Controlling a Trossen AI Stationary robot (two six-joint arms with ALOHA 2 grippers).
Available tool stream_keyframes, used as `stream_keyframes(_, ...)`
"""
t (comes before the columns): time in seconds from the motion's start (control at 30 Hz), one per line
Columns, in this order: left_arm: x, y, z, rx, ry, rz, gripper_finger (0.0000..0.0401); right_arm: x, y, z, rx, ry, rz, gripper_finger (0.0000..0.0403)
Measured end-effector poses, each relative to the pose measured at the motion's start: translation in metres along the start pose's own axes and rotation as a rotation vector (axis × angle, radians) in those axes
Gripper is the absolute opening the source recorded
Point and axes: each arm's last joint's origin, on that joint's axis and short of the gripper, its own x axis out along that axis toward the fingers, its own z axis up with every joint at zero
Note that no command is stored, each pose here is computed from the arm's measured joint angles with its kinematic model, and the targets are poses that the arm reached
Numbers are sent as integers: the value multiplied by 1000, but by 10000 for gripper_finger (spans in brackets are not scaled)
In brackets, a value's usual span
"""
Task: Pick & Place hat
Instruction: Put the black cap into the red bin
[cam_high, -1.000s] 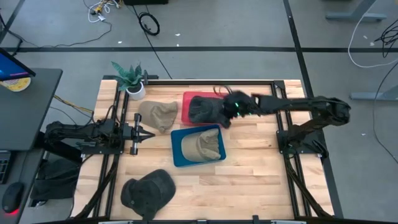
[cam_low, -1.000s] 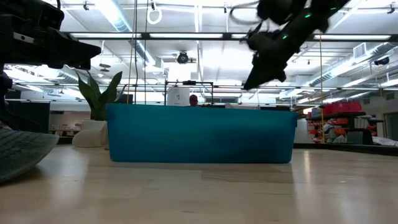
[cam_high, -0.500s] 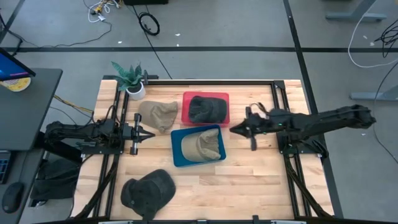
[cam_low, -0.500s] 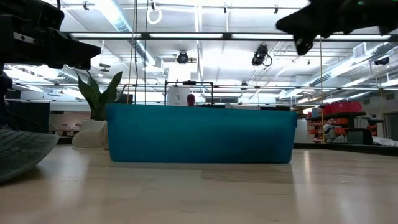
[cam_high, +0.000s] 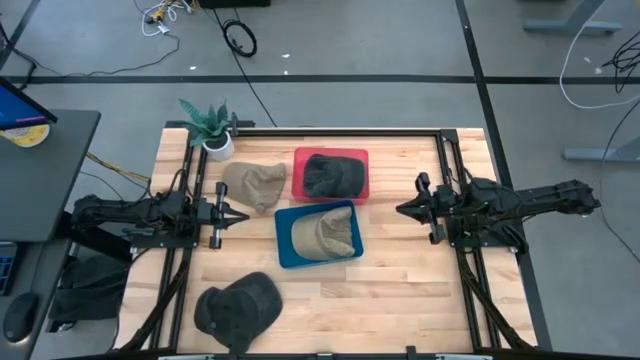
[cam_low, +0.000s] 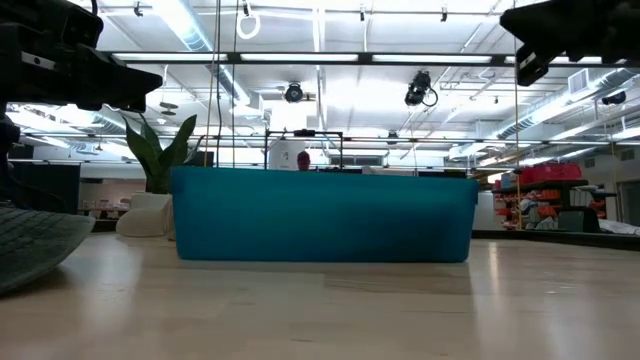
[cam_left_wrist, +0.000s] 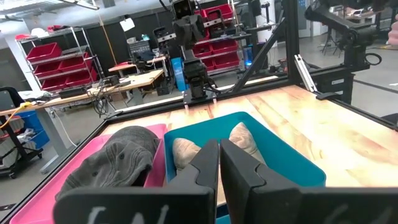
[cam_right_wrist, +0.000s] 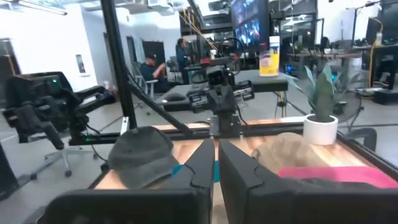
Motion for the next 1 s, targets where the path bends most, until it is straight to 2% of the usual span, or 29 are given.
stream_keyframes(0.2, 0, 0, 0, 0, 0, 0, 18, -11, 4, 1, -8, -56, 89, 27)
stream_keyframes(0.47, 0, 0, 0, 0, 0, 1, 18, -23, 5, 6, -21, -110, 107, 27)
stream_keyframes(0.7, 0, 0, 0, 0, 0, 0, 18, -34, 7, 11, -30, -163, 170, 27)
stream_keyframes(0.8, 0, 0, 0, 0, 0, 1, 18, -37, 9, 4, -31, -195, 200, 27)
stream_keyframes(1.0, 0, 0, 0, 0, 0, 1, 18, -33, 6, -25, -20, -225, 98, 27)
